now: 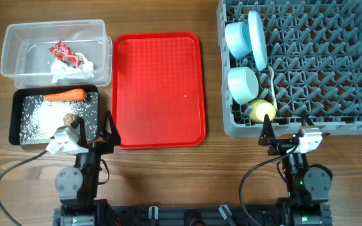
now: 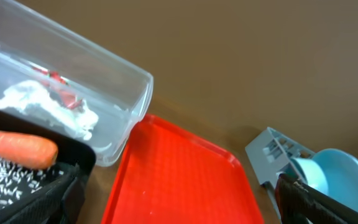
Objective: Sort waste into correct bins and load items into the dishwasher rack
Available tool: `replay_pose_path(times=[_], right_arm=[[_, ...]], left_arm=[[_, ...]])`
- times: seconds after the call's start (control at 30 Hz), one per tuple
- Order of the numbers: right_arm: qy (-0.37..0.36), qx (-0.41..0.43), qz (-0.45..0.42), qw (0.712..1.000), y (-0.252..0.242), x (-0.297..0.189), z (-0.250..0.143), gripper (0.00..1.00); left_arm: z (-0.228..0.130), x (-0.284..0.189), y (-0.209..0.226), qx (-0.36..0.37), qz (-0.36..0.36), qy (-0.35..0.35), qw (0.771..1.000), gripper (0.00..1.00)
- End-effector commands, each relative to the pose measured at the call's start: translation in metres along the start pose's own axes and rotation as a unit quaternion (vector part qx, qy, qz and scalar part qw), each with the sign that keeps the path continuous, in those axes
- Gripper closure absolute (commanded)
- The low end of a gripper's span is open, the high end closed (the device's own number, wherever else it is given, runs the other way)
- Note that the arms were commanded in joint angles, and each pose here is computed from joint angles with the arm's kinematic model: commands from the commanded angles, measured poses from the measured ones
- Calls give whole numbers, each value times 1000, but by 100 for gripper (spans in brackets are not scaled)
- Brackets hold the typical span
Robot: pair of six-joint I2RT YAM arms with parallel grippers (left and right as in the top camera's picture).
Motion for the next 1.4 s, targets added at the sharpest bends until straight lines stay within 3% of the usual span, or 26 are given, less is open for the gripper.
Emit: replay_pose_path(times=[0.0, 0.2, 1.37], right_arm=[[-5, 6, -7, 1000, -1, -1, 1, 0], [-5, 6, -7, 1000, -1, -1, 1, 0], [-5, 6, -7, 1000, -1, -1, 1, 0]], left_arm=[[-11, -1, 10, 36, 12, 6, 999, 0], [-11, -3, 10, 155, 10, 5, 988, 0], [-10, -3, 10, 152, 12, 4, 988, 0]])
Point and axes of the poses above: each gripper's point midway between its finger pads, its own x axis out along the fingers, its own y axis along the line the jaws close on, z = x × y, the point moved 8 cm from there along -x, back along the fingers, and after that the axes turned 11 degrees about -x, right-handed, at the moved point
